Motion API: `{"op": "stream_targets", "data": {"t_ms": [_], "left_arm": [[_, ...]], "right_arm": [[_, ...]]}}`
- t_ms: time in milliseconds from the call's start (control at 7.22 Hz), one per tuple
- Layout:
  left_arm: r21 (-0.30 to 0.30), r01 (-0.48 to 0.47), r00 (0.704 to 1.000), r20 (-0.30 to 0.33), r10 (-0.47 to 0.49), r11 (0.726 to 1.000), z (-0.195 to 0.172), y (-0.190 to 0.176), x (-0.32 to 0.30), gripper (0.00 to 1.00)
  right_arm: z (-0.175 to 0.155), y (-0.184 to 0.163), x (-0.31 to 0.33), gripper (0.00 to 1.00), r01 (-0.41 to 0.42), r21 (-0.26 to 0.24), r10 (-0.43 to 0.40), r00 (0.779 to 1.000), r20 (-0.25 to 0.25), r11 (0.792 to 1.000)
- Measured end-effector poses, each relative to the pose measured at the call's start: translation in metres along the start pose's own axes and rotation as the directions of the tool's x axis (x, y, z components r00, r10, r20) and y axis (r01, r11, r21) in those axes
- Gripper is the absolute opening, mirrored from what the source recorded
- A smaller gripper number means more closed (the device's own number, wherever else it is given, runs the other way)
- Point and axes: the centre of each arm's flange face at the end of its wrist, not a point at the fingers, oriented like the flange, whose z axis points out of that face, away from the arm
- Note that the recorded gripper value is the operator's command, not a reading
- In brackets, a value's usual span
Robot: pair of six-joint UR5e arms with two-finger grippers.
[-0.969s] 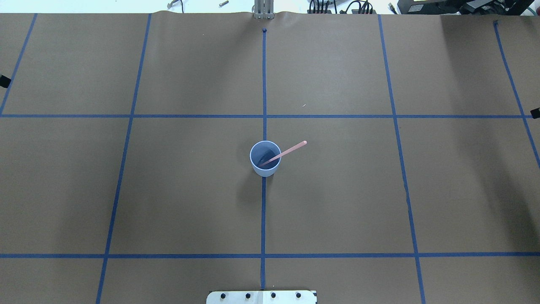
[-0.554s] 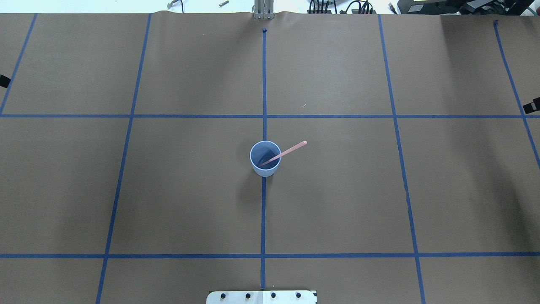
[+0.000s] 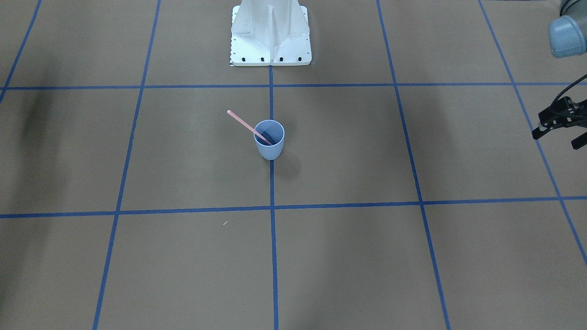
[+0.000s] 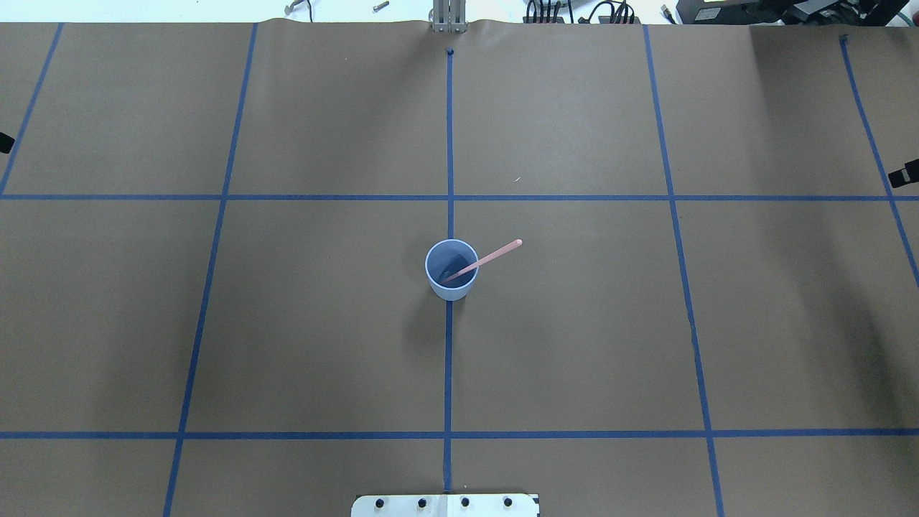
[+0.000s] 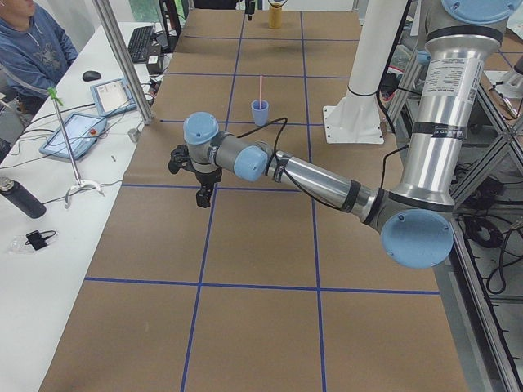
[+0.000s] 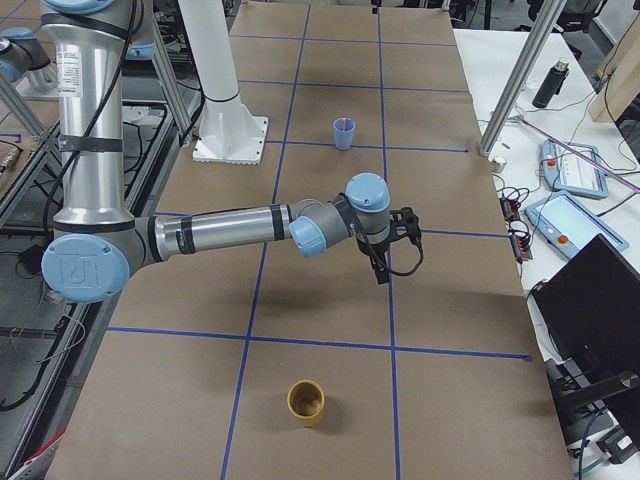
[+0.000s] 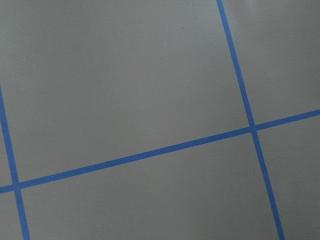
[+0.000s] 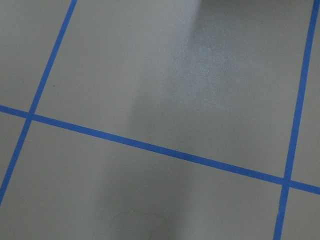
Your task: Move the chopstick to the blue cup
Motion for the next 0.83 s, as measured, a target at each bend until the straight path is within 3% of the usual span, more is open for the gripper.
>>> {"op": "stream_targets", "data": {"t_ms": [831], "left_arm": [[0.024,-0.016,1.000,-0.008,0.016,1.000,-0.014,0.002,0.010,0.98]], "right_arm": [[-0.003,0.003,0.002,1.00,-0.005,0.004,0.005,1.000,-0.001,1.000]]}}
